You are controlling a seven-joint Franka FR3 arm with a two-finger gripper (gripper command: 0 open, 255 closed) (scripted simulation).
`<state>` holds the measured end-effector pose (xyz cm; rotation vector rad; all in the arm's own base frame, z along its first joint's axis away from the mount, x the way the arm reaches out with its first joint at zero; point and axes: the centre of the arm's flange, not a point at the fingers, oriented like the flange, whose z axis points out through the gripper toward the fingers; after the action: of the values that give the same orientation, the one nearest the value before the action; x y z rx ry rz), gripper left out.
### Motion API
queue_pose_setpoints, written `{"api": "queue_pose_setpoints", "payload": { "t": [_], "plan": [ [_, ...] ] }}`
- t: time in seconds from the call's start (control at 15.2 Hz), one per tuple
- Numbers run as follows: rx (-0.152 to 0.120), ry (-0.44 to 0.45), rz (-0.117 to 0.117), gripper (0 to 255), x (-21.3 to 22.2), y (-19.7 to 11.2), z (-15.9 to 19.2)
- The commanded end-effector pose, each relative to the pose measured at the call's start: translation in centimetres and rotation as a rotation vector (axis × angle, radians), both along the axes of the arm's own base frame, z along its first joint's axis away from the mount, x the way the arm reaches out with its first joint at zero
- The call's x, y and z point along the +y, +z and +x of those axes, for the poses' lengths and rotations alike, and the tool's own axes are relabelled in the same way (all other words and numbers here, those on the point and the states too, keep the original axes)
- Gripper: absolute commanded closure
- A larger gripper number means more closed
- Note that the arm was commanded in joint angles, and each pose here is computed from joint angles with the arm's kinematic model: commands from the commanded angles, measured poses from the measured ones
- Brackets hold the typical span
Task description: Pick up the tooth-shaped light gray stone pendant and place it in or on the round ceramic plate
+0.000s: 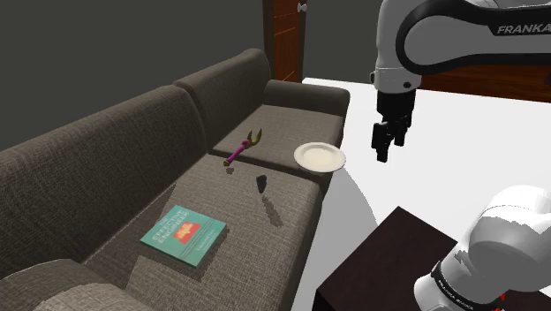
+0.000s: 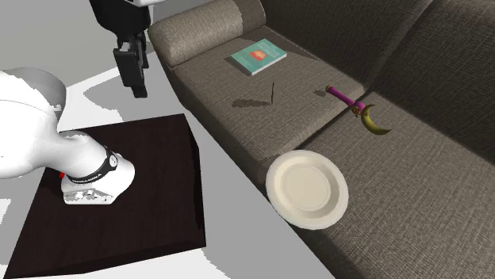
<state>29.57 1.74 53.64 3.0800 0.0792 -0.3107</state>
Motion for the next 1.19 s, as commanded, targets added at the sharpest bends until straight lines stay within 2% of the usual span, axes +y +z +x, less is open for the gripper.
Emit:
{"api": "queue_pose_setpoints", "payload": {
  "t": [0.0, 1.12],
  "plan": [
    [0.000, 0.000, 0.000, 0, 0.0, 0.0, 0.0],
    [-0.124, 0.032, -0.003, 0, 8.5, -11.2, 15.4]
  ]
}}
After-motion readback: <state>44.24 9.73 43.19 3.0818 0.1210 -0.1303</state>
